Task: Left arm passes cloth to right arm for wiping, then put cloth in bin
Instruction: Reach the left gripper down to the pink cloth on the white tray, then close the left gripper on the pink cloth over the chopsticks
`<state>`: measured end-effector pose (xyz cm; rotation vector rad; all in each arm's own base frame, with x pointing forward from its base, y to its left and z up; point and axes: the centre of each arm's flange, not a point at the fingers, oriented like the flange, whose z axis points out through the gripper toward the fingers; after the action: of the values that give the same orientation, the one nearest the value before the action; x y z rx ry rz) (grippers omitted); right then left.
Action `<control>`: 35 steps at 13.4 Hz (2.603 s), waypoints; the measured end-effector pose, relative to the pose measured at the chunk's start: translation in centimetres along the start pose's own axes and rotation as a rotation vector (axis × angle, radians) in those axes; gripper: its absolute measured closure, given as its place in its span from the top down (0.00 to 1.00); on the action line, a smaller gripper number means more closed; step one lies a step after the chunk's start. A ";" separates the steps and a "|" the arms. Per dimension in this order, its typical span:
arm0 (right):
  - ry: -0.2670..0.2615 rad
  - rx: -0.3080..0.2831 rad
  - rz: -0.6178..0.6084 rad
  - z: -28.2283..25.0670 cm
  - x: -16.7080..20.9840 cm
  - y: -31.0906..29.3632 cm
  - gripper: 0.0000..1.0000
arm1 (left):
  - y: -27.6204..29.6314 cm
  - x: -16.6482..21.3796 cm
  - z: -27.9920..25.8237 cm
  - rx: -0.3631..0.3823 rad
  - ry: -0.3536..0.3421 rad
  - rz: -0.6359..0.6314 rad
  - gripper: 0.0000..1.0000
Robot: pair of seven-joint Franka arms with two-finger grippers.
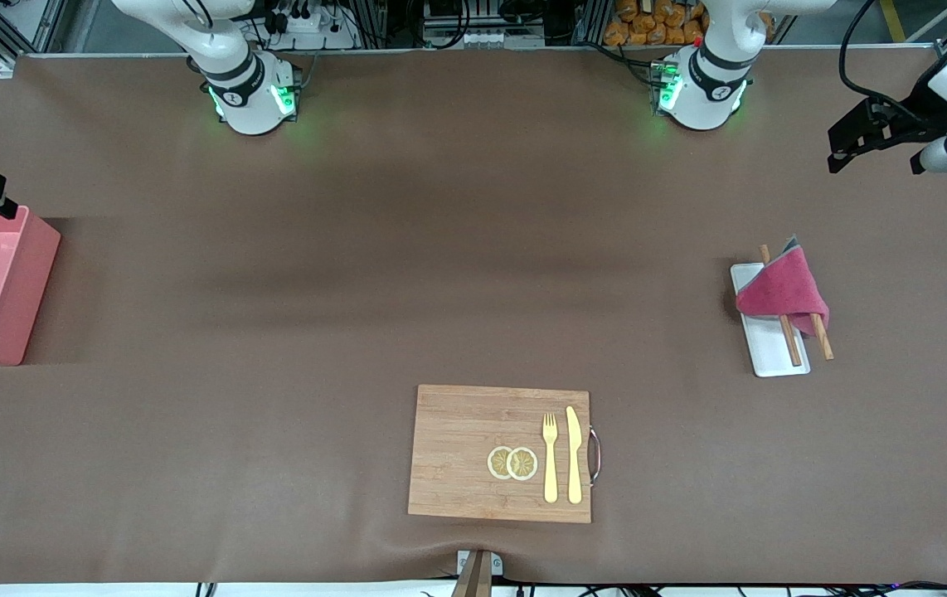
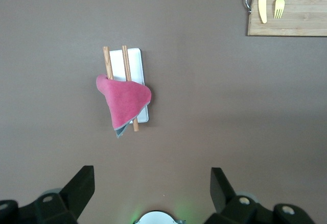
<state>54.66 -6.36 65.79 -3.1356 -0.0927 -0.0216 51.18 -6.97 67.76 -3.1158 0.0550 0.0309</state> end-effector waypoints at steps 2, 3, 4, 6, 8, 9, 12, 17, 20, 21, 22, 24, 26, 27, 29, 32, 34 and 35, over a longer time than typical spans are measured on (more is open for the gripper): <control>-0.002 0.000 0.001 0.1 0.0 0.1 1.00 | 0.0 0.0 0.0 0.000 0.000 0.000 1.00; -0.002 0.000 0.002 0.1 0.0 0.1 1.00 | 0.0 0.0 0.0 0.000 0.000 -0.001 1.00; -0.003 -0.001 0.004 0.1 0.0 0.2 1.00 | -0.1 0.0 0.0 0.000 0.000 -0.001 1.00; -0.003 -0.001 0.004 0.1 0.0 0.2 1.00 | 0.0 0.0 0.0 0.000 -0.001 -0.009 1.00; -0.004 -0.001 0.005 0.2 0.0 0.3 1.00 | -0.1 0.4 0.7 0.001 -0.013 -0.019 1.00; -0.004 -0.001 0.005 0.2 0.0 0.3 1.00 | -0.2 0.8 1.4 0.003 -0.027 -0.021 1.00; -0.006 -0.001 0.005 0.3 0.0 0.3 1.00 | -0.6 2.9 4.8 0.010 -0.088 -0.032 1.00; -0.008 0.000 0.005 0.3 0.0 0.3 1.00 | -3.2 7.8 13.4 0.001 -0.192 0.122 1.00; -0.008 0.000 0.008 0.3 -0.1 0.4 1.00 | -6.3 10.9 19.6 -0.051 -0.221 0.315 1.00; -0.008 0.000 0.010 0.3 -0.1 0.5 1.00 | -7.3 11.7 21.9 -0.074 -0.231 0.375 1.00; -0.008 0.000 0.012 0.3 -0.1 0.6 1.00 | -7.9 12.5 24.1 -0.090 -0.242 0.435 1.00; -0.010 0.000 0.015 0.4 -0.1 0.8 1.00 | -8.5 13.9 28.3 -0.113 -0.258 0.541 1.00; -0.014 0.000 0.019 0.6 -0.1 1.0 1.00 | -8.2 15.6 32.3 -0.121 -0.248 0.615 1.00; -0.016 0.001 0.021 0.7 -0.1 1.2 1.00 | -7.9 16.1 33.8 -0.124 -0.244 0.629 1.00; -0.019 0.001 0.023 0.8 -0.1 1.2 1.00 | -7.2 16.6 36.0 -0.136 -0.255 0.643 1.00; -0.025 0.002 0.023 1.1 0.0 1.2 1.00 | -6.6 16.7 37.4 -0.143 -0.276 0.650 1.00; -0.027 0.002 0.024 1.2 0.0 1.3 1.00 | -6.6 16.2 38.0 -0.154 -0.306 0.650 1.00; -0.028 0.002 0.024 1.2 0.0 1.3 1.00 | -6.8 16.0 38.3 -0.160 -0.322 0.646 1.00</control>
<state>54.74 -7.64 64.56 -3.1348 -0.0553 0.0222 66.62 0.20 29.29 -3.0402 1.0806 0.5643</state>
